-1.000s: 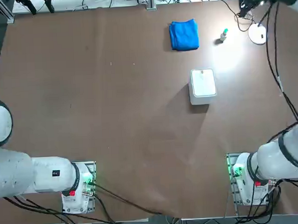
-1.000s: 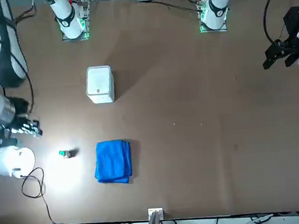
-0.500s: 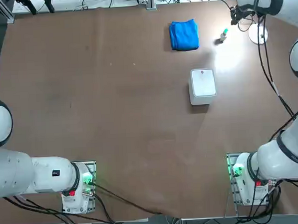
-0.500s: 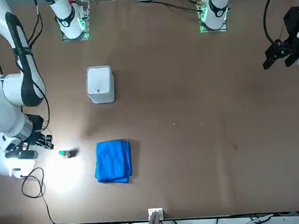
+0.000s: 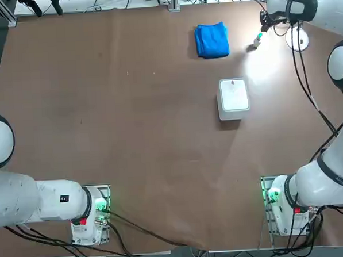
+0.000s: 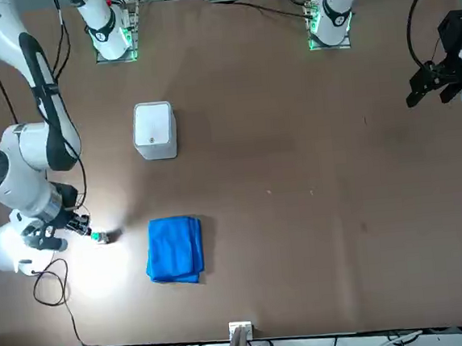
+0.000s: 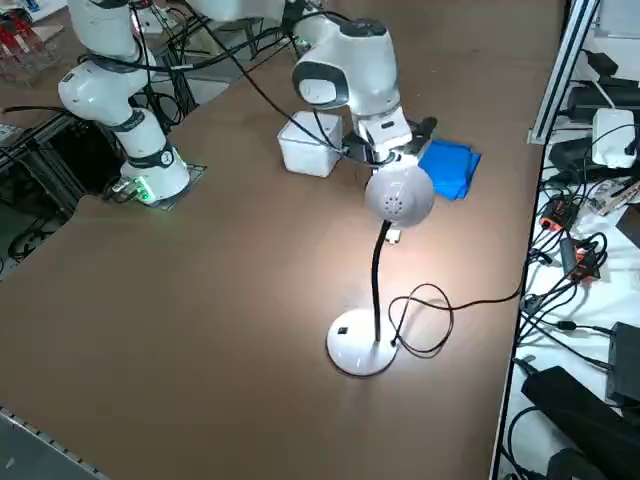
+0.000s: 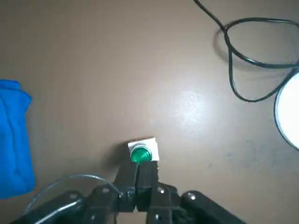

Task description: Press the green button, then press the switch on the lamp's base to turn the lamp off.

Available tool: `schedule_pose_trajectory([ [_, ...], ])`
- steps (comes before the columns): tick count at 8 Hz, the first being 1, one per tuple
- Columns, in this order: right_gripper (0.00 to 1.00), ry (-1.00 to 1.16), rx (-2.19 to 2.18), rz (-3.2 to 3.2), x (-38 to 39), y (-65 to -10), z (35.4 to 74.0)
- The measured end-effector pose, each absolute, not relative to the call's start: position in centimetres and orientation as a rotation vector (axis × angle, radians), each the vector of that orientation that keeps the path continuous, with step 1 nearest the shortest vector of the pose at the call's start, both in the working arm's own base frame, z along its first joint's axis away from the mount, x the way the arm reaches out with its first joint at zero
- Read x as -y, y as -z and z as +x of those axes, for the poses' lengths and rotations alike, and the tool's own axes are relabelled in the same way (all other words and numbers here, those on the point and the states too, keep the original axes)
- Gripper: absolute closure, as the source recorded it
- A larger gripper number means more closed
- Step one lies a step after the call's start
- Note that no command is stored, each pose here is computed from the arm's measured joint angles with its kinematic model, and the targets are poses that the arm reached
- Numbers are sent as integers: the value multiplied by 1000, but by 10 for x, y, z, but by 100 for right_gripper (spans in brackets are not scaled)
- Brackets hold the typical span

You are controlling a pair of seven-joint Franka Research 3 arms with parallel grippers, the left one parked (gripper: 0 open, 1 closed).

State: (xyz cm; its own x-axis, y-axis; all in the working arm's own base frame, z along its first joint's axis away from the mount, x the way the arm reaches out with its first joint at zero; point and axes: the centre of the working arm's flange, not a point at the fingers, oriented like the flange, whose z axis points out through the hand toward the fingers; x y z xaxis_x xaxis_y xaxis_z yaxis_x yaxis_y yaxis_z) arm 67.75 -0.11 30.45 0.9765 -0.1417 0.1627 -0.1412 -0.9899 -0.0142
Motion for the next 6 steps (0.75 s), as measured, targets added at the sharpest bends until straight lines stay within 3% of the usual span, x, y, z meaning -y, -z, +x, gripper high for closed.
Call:
schedule_pose_trajectory([
  [6, 99, 275, -244, -3114, -1, -282, 681],
])
